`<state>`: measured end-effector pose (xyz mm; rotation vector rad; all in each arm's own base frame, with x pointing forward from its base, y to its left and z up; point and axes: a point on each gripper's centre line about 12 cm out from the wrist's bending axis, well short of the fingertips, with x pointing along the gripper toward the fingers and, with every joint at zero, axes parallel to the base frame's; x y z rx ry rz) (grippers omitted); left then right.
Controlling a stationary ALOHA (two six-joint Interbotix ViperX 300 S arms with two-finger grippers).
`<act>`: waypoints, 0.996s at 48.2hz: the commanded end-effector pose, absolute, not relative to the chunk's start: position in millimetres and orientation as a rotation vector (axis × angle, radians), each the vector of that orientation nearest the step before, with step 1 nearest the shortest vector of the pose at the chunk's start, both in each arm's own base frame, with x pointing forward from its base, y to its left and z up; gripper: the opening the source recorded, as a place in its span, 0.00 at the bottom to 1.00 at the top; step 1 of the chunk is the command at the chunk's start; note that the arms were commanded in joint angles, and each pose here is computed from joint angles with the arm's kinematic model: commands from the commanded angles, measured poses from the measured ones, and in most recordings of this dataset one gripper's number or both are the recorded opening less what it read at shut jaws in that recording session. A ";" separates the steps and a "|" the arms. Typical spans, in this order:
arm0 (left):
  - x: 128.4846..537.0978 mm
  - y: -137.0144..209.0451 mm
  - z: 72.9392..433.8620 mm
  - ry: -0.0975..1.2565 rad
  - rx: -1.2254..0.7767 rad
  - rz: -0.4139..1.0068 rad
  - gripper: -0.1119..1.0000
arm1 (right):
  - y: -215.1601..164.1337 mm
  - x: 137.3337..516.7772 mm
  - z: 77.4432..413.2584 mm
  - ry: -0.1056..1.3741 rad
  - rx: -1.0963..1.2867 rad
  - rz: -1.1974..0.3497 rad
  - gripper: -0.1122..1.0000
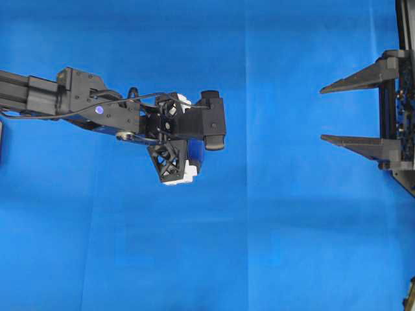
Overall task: Handover the blue block to the right arm after grasping it with the left arm, then place it in the designated position.
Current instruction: 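Lower the left gripper around the blue cube, then close the left gripper on the blue cube and lift it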
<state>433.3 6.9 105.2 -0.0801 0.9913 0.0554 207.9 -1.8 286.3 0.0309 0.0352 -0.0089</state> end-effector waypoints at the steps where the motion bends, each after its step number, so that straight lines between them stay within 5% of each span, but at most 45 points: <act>1: 436.8 6.3 108.8 0.967 -0.076 0.052 0.94 | -2.1 210.6 295.7 0.012 0.029 -0.010 0.97; 23: 437.9 6.3 108.8 0.967 -0.075 0.052 0.91 | -2.1 210.5 295.3 0.015 0.029 -0.010 0.97; 27: 437.8 6.3 111.0 0.970 -0.071 0.049 0.81 | -2.1 210.5 294.8 0.020 0.029 -0.010 0.97; 33: 436.3 6.3 113.9 0.978 -0.062 0.045 0.53 | -1.8 210.5 294.8 0.020 0.029 -0.008 0.97; 48: 435.5 6.3 114.2 0.987 -0.069 0.050 0.54 | -2.1 210.5 294.6 0.021 0.029 -0.010 0.97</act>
